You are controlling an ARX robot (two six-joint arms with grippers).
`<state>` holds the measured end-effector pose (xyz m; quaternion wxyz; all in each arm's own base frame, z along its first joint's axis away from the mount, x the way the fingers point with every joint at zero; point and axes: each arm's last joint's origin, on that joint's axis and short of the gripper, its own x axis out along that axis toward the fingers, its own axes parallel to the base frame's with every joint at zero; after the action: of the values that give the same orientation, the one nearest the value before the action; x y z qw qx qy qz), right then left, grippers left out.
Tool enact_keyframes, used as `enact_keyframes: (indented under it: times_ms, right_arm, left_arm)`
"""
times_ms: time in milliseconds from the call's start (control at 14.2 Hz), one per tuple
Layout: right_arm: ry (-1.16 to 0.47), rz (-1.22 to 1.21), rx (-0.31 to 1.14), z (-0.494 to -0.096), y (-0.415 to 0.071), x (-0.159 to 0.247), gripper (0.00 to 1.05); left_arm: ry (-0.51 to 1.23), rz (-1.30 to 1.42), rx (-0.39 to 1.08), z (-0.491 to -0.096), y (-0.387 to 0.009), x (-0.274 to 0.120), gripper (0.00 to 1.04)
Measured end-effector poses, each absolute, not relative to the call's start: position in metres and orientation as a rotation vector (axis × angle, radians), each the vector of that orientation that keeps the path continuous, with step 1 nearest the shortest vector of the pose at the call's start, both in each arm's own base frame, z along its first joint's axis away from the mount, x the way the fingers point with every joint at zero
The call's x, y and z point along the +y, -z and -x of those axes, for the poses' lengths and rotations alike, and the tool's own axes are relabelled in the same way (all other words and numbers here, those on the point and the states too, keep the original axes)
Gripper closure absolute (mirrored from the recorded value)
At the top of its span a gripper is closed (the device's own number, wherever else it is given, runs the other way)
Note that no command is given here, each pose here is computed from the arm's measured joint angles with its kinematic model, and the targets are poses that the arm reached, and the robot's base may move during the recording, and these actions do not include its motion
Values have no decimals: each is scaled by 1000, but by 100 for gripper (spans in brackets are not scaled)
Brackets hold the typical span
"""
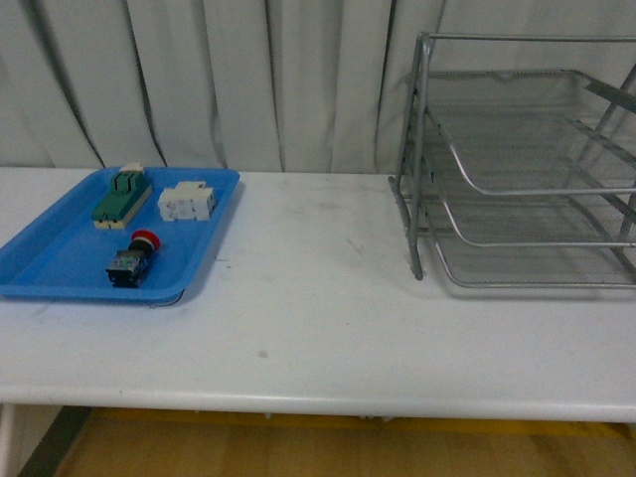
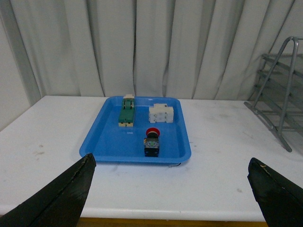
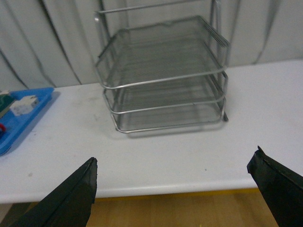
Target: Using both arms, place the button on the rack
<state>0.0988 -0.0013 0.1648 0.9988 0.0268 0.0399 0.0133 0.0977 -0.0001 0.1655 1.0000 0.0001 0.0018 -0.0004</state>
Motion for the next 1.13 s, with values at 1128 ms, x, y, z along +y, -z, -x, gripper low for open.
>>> enact_keyframes:
  times_ms: [1128]
  right_arm:
    - [176,-1653,250,-296,-65,-60,6]
  left_arm:
    - [1,0,3,-98,-166,0,7]
